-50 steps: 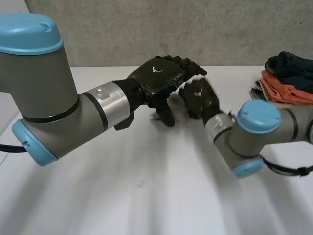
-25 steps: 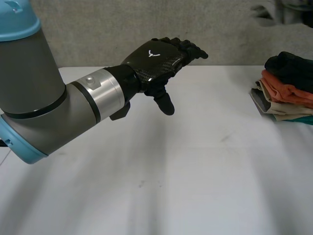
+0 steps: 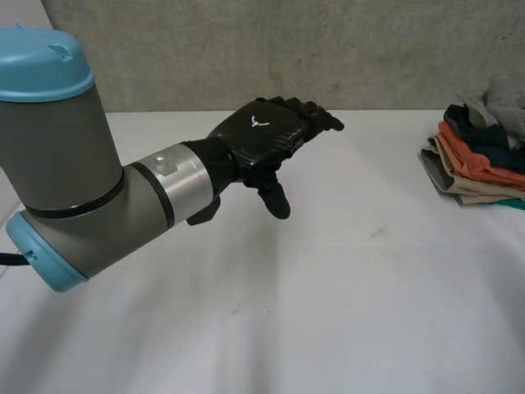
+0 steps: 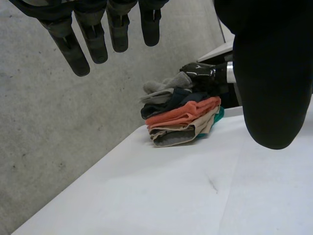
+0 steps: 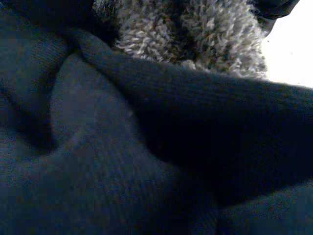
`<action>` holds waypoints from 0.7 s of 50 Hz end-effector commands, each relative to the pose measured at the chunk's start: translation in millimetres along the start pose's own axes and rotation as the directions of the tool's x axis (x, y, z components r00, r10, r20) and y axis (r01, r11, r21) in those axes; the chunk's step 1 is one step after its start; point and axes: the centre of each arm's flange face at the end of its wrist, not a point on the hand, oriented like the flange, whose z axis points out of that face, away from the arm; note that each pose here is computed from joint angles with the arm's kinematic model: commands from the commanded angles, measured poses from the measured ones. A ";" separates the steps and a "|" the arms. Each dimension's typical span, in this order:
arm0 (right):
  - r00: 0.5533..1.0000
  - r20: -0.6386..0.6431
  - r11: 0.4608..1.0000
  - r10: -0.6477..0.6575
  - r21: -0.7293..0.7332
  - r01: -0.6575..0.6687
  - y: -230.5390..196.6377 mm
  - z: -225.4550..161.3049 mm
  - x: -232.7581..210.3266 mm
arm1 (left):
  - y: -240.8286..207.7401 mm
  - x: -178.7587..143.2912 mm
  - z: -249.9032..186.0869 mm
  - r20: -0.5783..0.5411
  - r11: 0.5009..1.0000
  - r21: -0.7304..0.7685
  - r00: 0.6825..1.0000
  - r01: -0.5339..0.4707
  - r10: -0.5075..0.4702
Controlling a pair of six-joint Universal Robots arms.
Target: Fold the laundry.
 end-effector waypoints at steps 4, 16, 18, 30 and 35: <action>0.999 -0.048 1.000 0.003 -0.012 -0.004 -25.0 -3.3 5.0 | -4.4 -1.1 -3.2 0.033 1.000 0.005 0.999 -0.005 0.005; 0.995 -0.093 0.999 0.027 -0.039 -0.030 -109.1 -11.8 2.3 | -22.2 10.4 -11.7 0.017 0.999 0.047 1.000 -0.025 0.025; 0.994 -0.096 0.997 0.045 -0.062 -0.051 -117.1 -14.4 0.4 | -23.9 10.5 -12.5 0.017 0.998 0.051 1.000 -0.026 0.025; 0.978 -0.205 0.968 -0.049 -0.251 -0.004 -172.2 -72.5 26.8 | -33.9 14.2 -23.2 0.020 0.997 0.073 0.999 -0.034 0.032; 0.935 -0.328 0.953 -0.135 -0.300 0.033 -193.9 -93.0 55.3 | -38.5 15.5 -28.8 0.023 0.996 0.084 0.999 -0.036 0.034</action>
